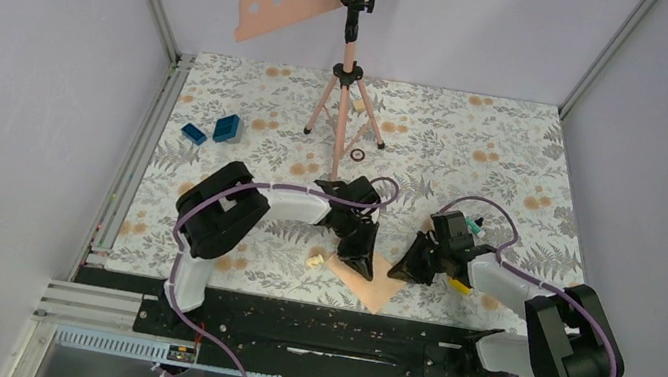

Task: Place the letter into the envelope and seal it
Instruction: Seal the envelope flap on the envelope.

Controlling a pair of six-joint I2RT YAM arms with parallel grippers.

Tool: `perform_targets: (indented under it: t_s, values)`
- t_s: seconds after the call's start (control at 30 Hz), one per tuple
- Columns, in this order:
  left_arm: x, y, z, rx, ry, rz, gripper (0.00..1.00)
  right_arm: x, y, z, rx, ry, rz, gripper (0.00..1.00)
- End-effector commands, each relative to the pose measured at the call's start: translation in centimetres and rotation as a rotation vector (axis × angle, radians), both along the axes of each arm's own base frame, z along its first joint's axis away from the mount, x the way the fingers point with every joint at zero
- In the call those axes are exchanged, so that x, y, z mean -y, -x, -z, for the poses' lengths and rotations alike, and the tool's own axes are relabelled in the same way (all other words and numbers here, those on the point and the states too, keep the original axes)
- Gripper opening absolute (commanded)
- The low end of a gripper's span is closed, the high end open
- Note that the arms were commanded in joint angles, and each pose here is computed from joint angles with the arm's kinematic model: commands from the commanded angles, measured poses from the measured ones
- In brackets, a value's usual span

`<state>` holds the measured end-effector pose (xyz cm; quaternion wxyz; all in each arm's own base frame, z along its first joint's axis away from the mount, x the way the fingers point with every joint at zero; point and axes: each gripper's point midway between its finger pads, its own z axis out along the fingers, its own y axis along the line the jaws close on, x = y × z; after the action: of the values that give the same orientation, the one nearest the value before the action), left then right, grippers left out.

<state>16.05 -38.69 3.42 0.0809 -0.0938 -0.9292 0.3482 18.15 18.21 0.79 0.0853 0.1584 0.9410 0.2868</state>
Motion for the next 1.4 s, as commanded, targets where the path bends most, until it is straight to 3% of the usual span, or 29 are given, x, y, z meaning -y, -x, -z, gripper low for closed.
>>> perform_targets:
  t_s: [0.0, 0.43, 0.8, 1.1, 1.37]
  values:
    - [-1.7, -2.4, 2.2, 0.075, -0.107, -0.062, 0.0, 1.6, 0.3, 1.8, -0.012, 0.091, 0.034, 0.0]
    - [-5.1, -3.6, 4.1, 0.07, -0.187, -0.115, 0.0, 3.0, 0.3, 2.3, -0.011, 0.149, 0.044, 0.0]
    - [-2.8, -4.7, -1.8, 0.138, -0.05, -0.112, 0.0, 2.6, -0.3, 1.1, 0.016, 0.124, 0.031, 0.0]
    - [-1.6, -4.5, 0.6, 0.087, -0.04, -0.1, 0.0, 2.4, -0.4, 0.9, 0.018, 0.114, 0.027, 0.0]
    - [-4.0, -3.2, 3.2, 0.069, -0.156, -0.091, 0.0, 2.5, -0.2, 1.1, 0.013, 0.118, 0.026, 0.0]
